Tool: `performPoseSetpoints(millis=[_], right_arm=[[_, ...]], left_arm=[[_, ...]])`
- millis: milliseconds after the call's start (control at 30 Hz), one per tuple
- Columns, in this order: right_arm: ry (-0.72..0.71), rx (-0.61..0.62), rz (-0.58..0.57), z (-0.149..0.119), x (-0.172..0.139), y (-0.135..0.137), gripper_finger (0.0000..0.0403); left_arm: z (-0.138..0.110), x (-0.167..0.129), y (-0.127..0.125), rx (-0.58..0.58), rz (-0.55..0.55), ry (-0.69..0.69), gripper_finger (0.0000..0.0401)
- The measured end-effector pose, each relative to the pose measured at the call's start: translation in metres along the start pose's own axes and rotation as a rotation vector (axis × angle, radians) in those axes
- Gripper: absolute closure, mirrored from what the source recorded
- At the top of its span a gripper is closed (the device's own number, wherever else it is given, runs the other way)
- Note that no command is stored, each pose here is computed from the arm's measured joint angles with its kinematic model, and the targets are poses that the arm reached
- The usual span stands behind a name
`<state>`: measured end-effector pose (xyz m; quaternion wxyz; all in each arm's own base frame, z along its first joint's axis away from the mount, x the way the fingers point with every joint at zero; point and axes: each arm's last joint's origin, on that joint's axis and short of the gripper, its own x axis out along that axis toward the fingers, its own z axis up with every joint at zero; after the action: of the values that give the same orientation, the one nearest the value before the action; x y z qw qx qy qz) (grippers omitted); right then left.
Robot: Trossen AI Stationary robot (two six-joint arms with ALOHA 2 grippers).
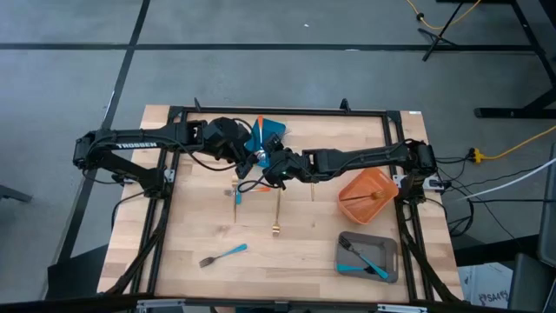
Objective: Sort silverware by color (type)
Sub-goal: Put the right orange fork into the blue bin
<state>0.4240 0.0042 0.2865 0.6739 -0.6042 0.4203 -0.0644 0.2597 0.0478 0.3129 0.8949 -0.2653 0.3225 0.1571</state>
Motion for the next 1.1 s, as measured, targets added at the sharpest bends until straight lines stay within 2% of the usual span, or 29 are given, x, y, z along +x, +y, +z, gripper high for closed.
performPoseSetpoints(millis=[333,733,967,1100], right_arm=[[-0.003,-0.005,-0.013,0.0002,0.0004,-0.0014,0.0402],[-0.022,-0.002,-0.013,0.0009,0.0004,-0.0019,0.0402],[-0.053,-0.003,-0.001,0.0018,0.0004,-0.0015,0.0402],[-0.053,-0.001,-0.004,0.0020,0.0003,-0.0018,0.0402]], left_arm=[[0.0000,0.0000,0.0000,0.000,0.002,-0.001,0.0321],[0.0015,-0.0002,0.0015,0.008,0.065,-0.042,0.0321],[0.0067,-0.0003,-0.0008,0.008,0.049,-0.099,0.0321],[0.0051,-0.0002,0.0000,0.008,0.058,-0.083,0.0321]])
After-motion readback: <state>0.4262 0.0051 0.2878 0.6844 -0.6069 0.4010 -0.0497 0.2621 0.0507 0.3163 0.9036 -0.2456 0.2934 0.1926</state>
